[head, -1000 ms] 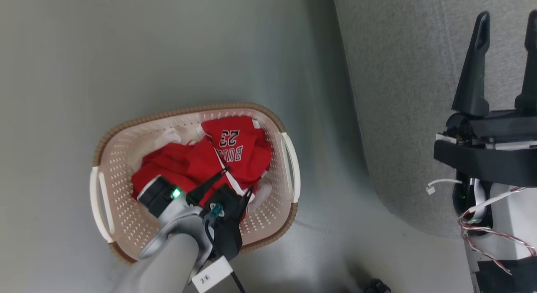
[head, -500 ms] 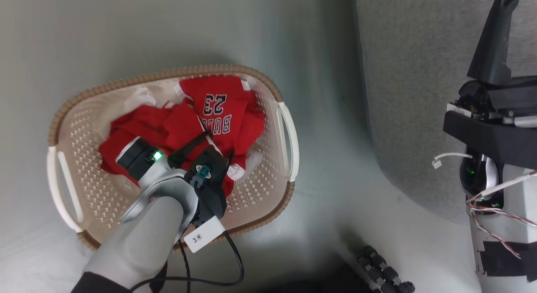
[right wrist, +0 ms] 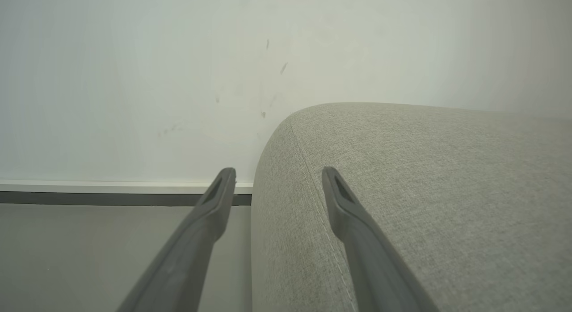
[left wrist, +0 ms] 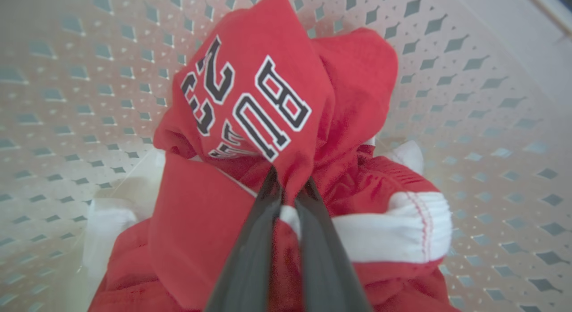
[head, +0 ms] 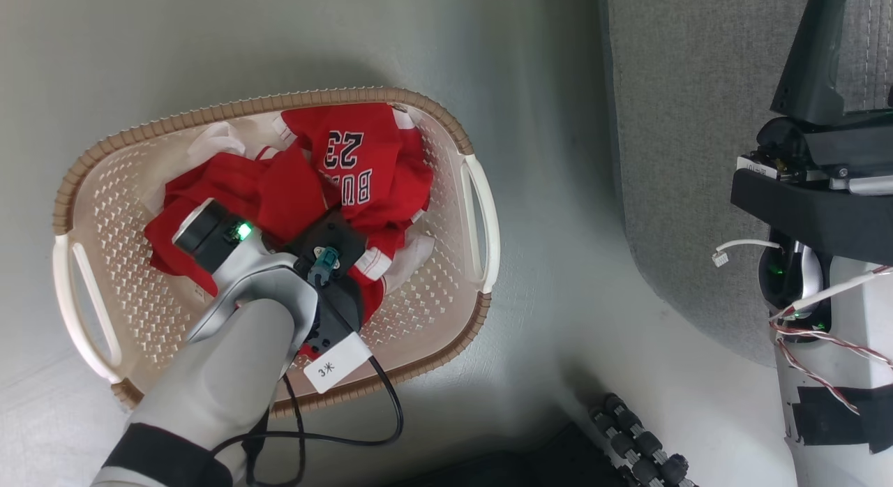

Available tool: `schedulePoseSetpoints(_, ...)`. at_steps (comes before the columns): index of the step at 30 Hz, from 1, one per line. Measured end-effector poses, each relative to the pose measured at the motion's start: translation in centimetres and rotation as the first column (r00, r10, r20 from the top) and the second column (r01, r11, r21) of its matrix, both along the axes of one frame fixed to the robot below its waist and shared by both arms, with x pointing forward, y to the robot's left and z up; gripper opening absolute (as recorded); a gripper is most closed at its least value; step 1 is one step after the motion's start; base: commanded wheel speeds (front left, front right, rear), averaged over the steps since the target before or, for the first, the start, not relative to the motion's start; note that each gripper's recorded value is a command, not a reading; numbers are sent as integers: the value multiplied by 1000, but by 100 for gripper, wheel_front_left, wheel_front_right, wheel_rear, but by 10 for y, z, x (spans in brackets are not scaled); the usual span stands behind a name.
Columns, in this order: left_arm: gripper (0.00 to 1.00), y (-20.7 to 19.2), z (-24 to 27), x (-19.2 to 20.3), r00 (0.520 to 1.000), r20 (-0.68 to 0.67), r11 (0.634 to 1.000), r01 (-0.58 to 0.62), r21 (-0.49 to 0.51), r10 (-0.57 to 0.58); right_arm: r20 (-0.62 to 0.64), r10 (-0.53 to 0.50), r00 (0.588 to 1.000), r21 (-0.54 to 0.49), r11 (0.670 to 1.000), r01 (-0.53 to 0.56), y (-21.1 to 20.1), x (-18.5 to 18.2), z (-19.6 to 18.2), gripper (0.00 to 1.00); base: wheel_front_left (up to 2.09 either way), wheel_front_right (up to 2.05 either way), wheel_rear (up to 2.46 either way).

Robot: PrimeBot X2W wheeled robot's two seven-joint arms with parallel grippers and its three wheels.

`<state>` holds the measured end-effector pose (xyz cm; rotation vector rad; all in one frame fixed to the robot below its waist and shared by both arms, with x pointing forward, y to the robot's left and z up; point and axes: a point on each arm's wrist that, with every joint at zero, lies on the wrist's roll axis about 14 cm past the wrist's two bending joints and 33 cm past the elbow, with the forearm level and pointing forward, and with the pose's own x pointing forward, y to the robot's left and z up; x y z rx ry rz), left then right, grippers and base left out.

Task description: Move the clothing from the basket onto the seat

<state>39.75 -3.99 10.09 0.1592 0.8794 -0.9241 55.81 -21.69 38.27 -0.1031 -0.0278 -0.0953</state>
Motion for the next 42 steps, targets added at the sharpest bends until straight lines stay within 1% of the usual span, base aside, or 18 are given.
schedulePoseSetpoints(6,0,-6,12,9,999,40,999,-28,-39,30,-12,-5,1000,2,1000,5,-1,0,-2,100,0,0,0)
schedulePoseSetpoints(15,0,2,39,33,988,83,988,-126,-90,133,-38,31,999,30,999,-30,13,0,-5,100,0,0,0)
schedulePoseSetpoints(20,0,12,62,50,972,106,973,-198,-118,211,-42,75,996,53,996,-73,28,0,1,100,0,0,0)
schedulePoseSetpoints(25,0,17,94,64,955,146,958,-235,-163,259,-33,103,994,72,992,-101,39,-1,13,100,0,0,0)
schedulePoseSetpoints(31,0,22,143,82,921,218,932,-269,-243,323,-39,121,992,94,989,-117,48,-11,22,100,0,0,0)
schedulePoseSetpoints(37,0,28,197,101,878,314,913,-266,-308,362,-29,146,989,113,983,-142,59,-19,37,100,0,0,0)
schedulePoseSetpoints(42,0,40,251,116,819,408,895,-261,-362,404,-13,182,983,126,976,-179,72,-27,54,100,0,0,0)
